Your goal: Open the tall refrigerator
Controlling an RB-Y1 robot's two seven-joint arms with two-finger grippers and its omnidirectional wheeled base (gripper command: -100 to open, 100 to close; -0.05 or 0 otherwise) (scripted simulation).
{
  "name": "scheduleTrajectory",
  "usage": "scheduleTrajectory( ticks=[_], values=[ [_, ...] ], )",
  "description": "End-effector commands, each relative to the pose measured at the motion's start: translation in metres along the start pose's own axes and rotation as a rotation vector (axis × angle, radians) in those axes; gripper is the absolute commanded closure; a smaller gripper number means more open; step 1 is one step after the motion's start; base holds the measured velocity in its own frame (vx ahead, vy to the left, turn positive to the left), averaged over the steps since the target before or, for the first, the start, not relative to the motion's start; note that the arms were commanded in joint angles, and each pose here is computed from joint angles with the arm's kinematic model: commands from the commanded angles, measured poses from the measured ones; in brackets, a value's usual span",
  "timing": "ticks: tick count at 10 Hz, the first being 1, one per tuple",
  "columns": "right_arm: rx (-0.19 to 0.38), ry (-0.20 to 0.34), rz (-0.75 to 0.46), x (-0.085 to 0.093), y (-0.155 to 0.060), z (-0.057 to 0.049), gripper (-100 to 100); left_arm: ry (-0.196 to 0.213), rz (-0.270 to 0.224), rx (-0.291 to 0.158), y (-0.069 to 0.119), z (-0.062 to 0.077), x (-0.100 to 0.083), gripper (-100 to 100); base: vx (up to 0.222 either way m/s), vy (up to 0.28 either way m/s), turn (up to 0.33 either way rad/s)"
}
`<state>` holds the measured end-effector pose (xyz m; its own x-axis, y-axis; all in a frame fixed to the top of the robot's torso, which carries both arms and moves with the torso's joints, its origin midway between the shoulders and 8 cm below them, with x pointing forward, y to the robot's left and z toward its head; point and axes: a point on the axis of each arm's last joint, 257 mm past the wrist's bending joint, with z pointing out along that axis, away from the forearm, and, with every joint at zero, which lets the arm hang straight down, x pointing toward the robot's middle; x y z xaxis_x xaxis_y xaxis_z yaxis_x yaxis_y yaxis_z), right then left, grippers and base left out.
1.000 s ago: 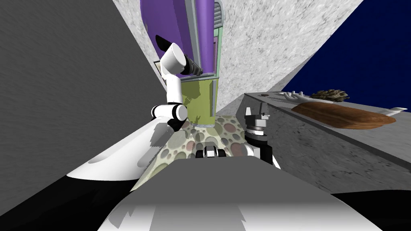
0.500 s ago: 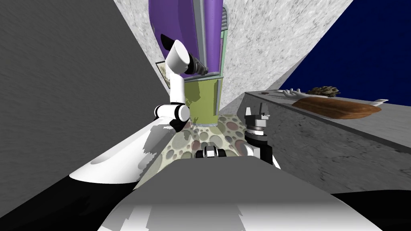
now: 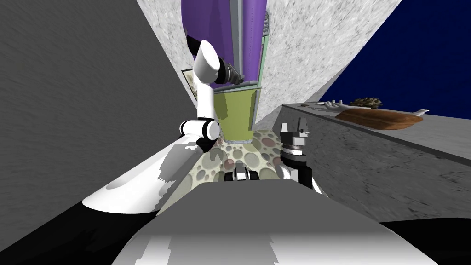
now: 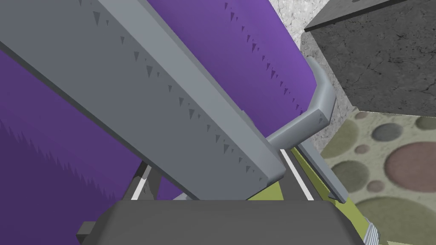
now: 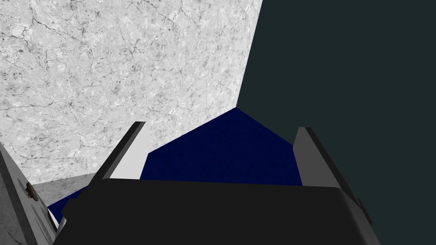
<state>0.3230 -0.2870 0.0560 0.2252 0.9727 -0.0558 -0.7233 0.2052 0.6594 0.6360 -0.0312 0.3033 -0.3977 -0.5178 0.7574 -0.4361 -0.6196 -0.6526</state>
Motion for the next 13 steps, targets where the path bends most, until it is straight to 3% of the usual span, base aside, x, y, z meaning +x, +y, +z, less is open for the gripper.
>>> scheduleTrajectory(
  ticks=[1, 3, 4, 6, 7, 10, 11, 13],
  values=[
    [0.0, 0.0, 0.0, 0.0, 0.0, 0.0, 0, 0.058, 0.005, -0.029, 0.011, 0.0, 0.025, 100, -0.081, 0.337, -0.077],
    [0.0, 0.0, 0.0, 0.0, 0.0, 0.0, 0, 0.045, -0.001, -0.045, 0.017, 0.003, 0.017, 100, -0.073, 0.204, -0.037],
    [0.0, 0.0, 0.0, 0.0, 0.0, 0.0, 0, 0.095, -0.02, -0.051, 0.023, 0.006, 0.048, 100, -0.009, 0.192, -0.097],
    [0.0, 0.0, 0.0, 0.0, 0.0, 0.0, 0, 0.078, 0.01, -0.068, 0.039, 0.011, 0.051, 100, 0.016, 0.218, -0.081],
    [0.0, 0.0, 0.0, 0.0, 0.0, 0.0, 0, 0.123, -0.023, -0.072, 0.039, 0.01, 0.078, 100, 0.041, 0.224, -0.106],
    [0.0, 0.0, 0.0, 0.0, 0.0, 0.0, 0, 0.11, 0.023, -0.084, 0.059, 0.017, 0.083, 100, 0.01, 0.144, -0.029],
    [0.0, 0.0, 0.0, 0.0, 0.0, 0.0, 0, 0.139, -0.006, -0.094, 0.064, 0.017, 0.103, 100, 0.005, 0.172, -0.101],
    [0.0, 0.0, 0.0, 0.0, 0.0, 0.0, 0, 0.135, 0.03, -0.101, 0.08, 0.022, 0.109, 100, 0.01, 0.199, -0.065]
  ],
)
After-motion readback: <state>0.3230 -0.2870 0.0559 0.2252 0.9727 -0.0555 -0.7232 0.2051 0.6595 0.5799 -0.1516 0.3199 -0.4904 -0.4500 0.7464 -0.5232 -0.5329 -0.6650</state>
